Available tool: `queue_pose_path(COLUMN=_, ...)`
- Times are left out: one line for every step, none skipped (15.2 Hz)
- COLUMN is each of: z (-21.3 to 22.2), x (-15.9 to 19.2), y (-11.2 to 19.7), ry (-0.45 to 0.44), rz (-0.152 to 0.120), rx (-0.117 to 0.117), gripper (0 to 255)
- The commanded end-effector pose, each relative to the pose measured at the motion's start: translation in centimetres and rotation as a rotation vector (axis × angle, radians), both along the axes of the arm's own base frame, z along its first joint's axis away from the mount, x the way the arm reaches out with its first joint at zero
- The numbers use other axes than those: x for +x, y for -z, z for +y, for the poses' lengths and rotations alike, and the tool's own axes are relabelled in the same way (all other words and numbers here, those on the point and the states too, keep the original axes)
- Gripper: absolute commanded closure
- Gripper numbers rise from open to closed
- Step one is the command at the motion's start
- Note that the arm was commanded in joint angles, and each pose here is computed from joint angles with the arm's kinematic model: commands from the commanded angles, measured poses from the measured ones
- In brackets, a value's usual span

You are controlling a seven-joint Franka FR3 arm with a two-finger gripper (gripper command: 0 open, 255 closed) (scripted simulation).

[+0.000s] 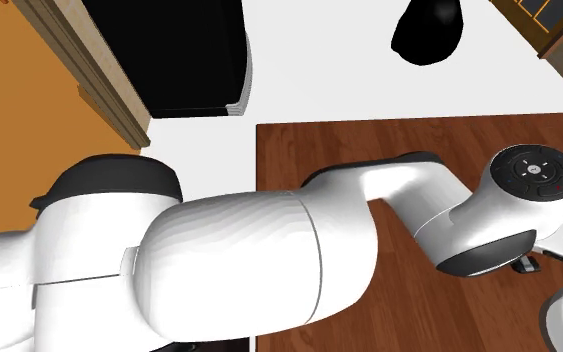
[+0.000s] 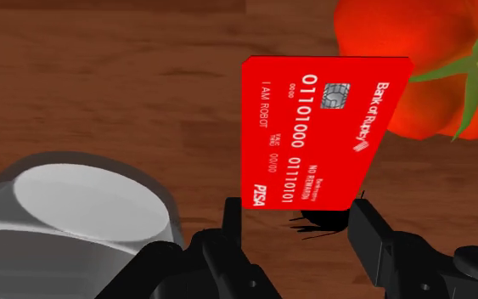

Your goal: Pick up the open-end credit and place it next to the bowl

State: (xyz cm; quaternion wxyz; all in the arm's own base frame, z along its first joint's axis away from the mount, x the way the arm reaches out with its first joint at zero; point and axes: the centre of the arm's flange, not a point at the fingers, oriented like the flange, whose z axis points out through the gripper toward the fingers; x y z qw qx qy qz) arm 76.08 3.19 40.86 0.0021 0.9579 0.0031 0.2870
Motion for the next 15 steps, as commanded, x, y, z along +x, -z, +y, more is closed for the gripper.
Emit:
queue_pose_path(z=0.2, x=0.0, y=1.1, ry=0.0, rz=0.0, rx=0.0, gripper=255)
queue_pose_path(z=0.2, x=0.0, y=1.7, ry=0.0, rz=0.0, rx=0.0, gripper=255)
queue_pose_path(z=0.2, x=0.0, y=2.2, ry=0.0, rz=0.0, rx=0.0, gripper=255)
queue_pose_path(z=0.2, x=0.0, y=2.7, ry=0.0, rz=0.0, rx=0.0, gripper=255)
queue_pose_path(z=0.2, x=0.0, y=3.3, ry=0.0, rz=0.0, rx=0.0, gripper=255)
queue_pose_path(z=0.2, x=0.0, y=3.8, ry=0.0, rz=0.0, rx=0.0, gripper=255)
queue_pose_path(z=0.2, x=0.0, y=4.3, ry=0.0, rz=0.0, rx=0.0, gripper=255)
queue_pose_path(z=0.2, x=0.0, y=4.8, ry=0.0, rz=0.0, rx=0.0, gripper=255)
queue_pose_path(z=0.2, x=0.0, y=5.4, ry=0.0, rz=0.0, rx=0.0, gripper=255)
queue_pose_path(z=0.2, x=0.0, y=5.9, ry=0.0, rz=0.0, rx=0.0, gripper=255)
queue_pose_path(z=0.2, x=0.0, y=6.4, ry=0.0, rz=0.0, rx=0.0, gripper=255)
queue_pose_path(z=0.2, x=0.0, y=7.0, ry=0.0, rz=0.0, rx=0.0, gripper=255)
queue_pose_path(z=0.2, x=0.0, y=7.5, ry=0.0, rz=0.0, rx=0.0, gripper=255)
queue_pose_path(z=0.2, x=0.0, y=8.0, ry=0.0, rz=0.0, rx=0.0, gripper=255)
queue_pose_path(z=0.2, x=0.0, y=8.6, ry=0.0, rz=0.0, rx=0.0, gripper=255)
